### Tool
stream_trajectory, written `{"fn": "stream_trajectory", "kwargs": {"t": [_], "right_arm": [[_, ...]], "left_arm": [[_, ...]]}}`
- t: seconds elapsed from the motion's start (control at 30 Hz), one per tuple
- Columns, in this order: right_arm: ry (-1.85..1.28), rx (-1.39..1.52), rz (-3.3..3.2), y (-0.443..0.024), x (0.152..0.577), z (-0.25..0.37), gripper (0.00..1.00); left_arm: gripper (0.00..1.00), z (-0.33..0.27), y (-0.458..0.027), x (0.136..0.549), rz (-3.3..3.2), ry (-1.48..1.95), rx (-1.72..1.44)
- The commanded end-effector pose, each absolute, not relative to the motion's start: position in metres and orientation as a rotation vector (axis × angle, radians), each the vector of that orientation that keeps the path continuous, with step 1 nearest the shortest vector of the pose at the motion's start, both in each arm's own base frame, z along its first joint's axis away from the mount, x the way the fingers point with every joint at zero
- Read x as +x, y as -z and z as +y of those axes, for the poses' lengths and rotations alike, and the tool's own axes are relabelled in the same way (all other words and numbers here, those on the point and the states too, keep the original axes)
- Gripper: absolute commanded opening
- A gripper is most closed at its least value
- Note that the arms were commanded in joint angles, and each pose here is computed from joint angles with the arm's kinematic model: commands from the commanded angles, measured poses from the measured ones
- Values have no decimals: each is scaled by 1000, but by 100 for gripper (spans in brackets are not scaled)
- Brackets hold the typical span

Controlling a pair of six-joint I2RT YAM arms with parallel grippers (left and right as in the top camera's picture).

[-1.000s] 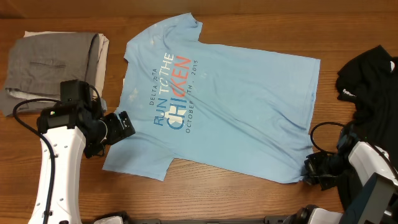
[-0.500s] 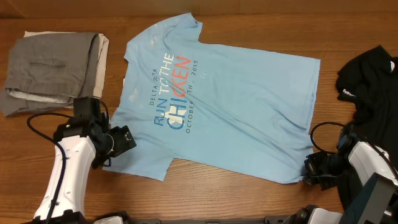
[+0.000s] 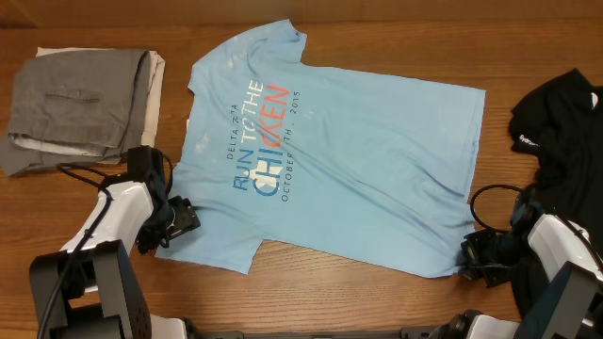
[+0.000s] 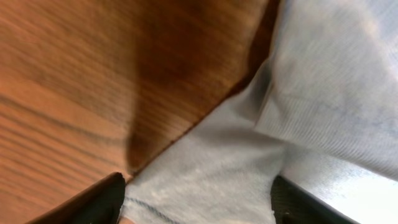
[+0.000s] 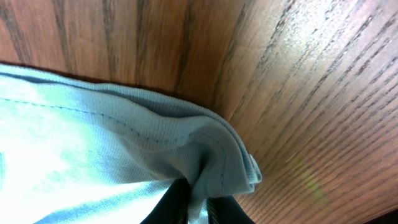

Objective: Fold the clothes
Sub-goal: 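Lower the left gripper to the lower-left hem corner and grasp it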

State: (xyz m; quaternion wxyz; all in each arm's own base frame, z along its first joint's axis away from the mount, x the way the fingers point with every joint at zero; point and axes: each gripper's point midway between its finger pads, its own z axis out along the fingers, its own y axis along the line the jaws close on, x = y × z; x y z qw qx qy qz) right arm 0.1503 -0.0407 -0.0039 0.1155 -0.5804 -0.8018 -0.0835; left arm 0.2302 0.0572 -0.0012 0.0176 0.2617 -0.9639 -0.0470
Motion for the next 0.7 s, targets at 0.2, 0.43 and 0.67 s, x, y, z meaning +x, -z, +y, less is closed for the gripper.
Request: {"fn": "stream_trajectory", "kwargs": {"t": [0.2,0.43,0.67], "right_arm": [[179,-1690,-2342,11,139,-43,14],[179,-1689,-2342,11,139,-43,14],[179,-1689,-2341,11,139,-43,14]], "left_arm": [[75,59,11,198,-2855,217,801],[63,62,17,194,-2845,254,875],[4,59,21,193,-2848,225,880]]}}
